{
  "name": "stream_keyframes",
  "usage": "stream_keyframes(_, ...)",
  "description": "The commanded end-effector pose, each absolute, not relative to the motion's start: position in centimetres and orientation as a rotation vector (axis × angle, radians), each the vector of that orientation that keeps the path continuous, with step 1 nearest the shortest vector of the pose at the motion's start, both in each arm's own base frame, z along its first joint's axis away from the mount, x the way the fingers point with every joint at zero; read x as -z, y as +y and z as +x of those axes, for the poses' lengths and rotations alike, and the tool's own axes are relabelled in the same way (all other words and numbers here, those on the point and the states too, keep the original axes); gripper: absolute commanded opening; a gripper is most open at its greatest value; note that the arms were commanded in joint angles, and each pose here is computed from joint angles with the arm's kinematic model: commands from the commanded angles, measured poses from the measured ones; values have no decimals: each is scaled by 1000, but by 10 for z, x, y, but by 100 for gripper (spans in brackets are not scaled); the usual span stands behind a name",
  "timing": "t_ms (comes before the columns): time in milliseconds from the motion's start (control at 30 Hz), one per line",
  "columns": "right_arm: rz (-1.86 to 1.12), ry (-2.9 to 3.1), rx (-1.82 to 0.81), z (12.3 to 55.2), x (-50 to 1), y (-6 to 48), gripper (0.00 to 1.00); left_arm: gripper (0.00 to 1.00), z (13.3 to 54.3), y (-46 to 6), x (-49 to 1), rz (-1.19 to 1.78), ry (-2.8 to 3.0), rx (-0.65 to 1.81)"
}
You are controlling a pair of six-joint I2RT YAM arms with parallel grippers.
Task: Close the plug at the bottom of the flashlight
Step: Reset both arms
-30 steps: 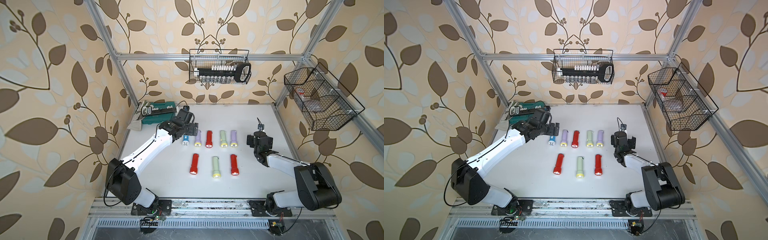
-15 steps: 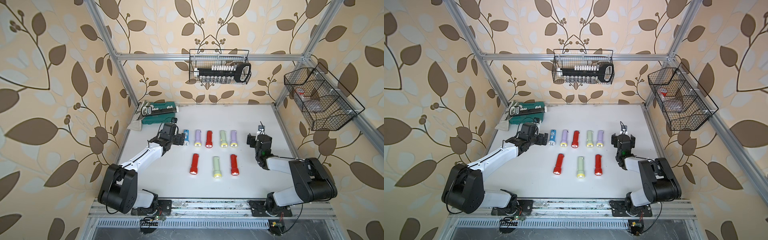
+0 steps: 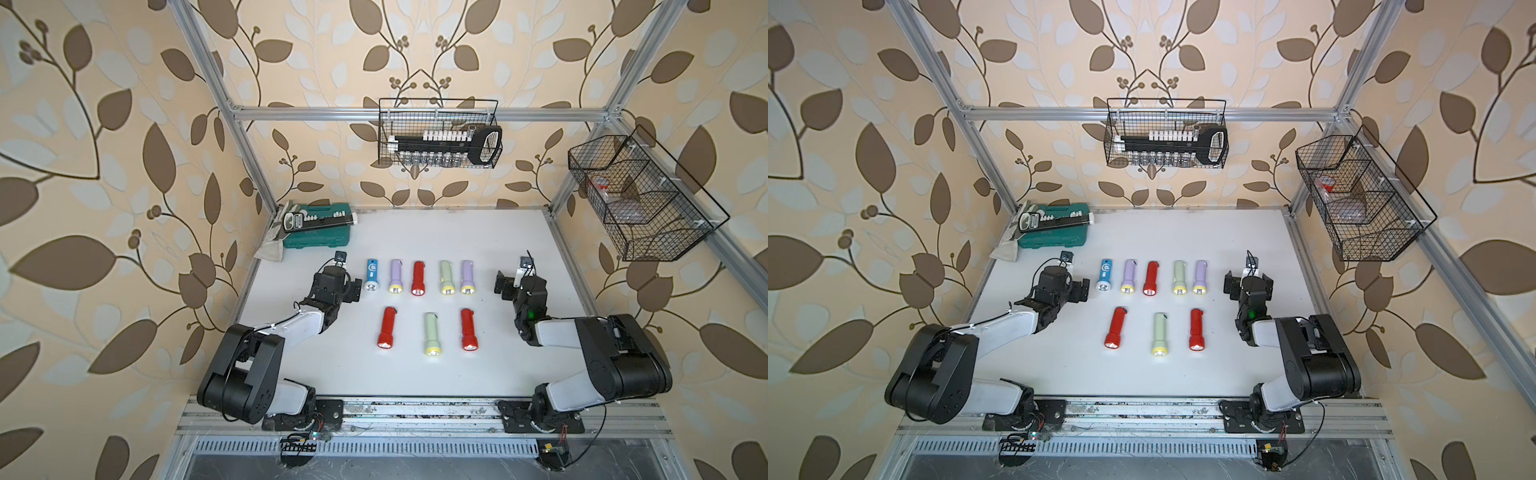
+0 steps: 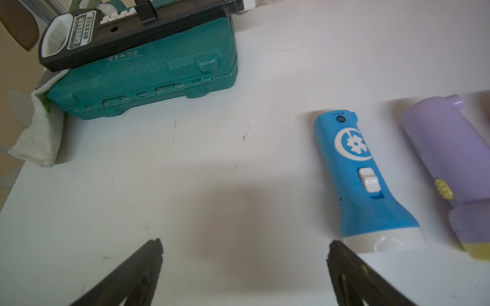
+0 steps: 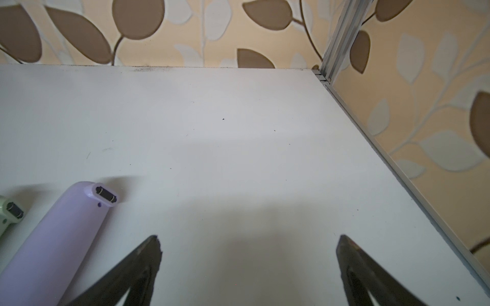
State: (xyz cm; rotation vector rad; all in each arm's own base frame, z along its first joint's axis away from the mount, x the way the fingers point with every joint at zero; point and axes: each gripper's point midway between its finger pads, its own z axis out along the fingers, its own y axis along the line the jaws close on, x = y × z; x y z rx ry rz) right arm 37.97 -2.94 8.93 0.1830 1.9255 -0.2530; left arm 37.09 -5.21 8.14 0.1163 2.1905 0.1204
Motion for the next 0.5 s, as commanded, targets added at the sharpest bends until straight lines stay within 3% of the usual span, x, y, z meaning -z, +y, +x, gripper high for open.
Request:
stream_keyframes(0,185,1903,227,382,-95,-27,98,99,387,-34,-96,57,2075,-182)
stream_keyframes(167,185,1901,227,383,-95,-27,98,99,384,11,-79,-166,2008,-38)
stream_keyframes(467,185,1903,227,382,-95,-27,98,99,386,-6,-74,-54,2038,53)
